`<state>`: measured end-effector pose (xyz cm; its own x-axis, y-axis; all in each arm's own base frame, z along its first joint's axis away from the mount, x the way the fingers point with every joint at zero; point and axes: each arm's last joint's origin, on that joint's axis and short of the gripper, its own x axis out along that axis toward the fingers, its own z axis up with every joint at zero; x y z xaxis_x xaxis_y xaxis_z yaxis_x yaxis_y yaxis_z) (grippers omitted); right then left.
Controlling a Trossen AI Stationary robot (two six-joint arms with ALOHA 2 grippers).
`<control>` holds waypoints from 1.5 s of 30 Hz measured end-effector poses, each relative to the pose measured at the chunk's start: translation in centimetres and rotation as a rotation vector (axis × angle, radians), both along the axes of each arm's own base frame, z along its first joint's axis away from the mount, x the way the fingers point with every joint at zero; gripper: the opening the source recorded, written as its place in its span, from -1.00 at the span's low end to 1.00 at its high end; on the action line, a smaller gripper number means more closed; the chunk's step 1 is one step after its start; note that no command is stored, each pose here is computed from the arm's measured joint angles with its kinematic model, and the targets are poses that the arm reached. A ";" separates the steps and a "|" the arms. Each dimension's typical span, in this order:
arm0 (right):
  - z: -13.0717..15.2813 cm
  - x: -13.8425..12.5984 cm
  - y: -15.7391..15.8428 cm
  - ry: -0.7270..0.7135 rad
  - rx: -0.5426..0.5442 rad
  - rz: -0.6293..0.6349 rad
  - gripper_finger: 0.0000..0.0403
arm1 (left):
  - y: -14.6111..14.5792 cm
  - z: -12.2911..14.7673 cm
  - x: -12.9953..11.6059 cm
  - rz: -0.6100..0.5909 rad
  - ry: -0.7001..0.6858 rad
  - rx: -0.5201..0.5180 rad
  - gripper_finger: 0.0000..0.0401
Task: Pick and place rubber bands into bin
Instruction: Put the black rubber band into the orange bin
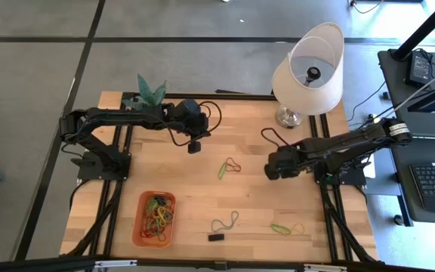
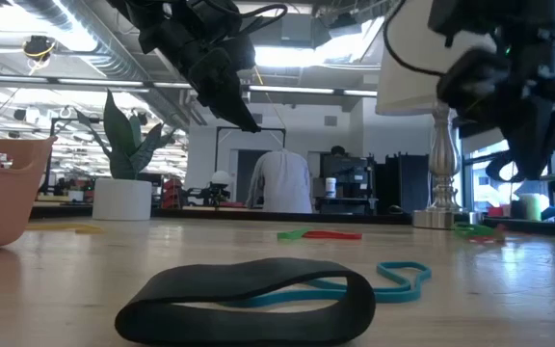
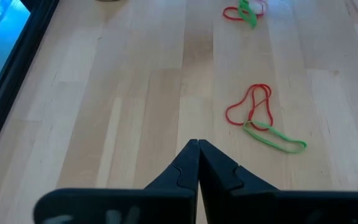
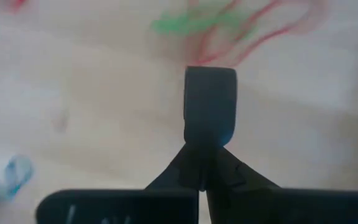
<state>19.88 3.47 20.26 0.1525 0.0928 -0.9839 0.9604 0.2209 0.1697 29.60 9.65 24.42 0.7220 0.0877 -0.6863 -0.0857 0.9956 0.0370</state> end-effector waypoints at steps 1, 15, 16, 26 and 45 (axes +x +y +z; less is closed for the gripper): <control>0.1 0.1 0.0 -0.008 0.019 0.013 -0.98 | 0.0 0.0 0.0 0.000 0.000 0.000 -0.99; 0.5 2.0 -0.6 -0.223 -0.178 0.125 -0.98 | -0.1 0.6 0.6 -0.002 -0.076 0.020 -0.99; 0.6 2.3 -0.8 -0.258 -0.218 0.133 -0.98 | -0.2 0.7 0.7 -0.005 -0.095 0.023 -0.99; 2.7 5.4 -1.7 -0.601 -0.463 0.289 -0.98 | -2.4 2.7 2.6 -0.121 -0.342 0.041 -0.70; 7.7 6.8 -2.2 -1.010 -0.824 0.614 -0.98 | -7.1 5.3 4.1 0.017 -0.631 -0.176 0.07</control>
<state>26.70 1.23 27.91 0.9489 -0.1325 -0.2864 0.2276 0.9161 0.3301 33.69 2.56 29.76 0.9903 0.0272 -0.1362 -0.0529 0.9805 -0.1891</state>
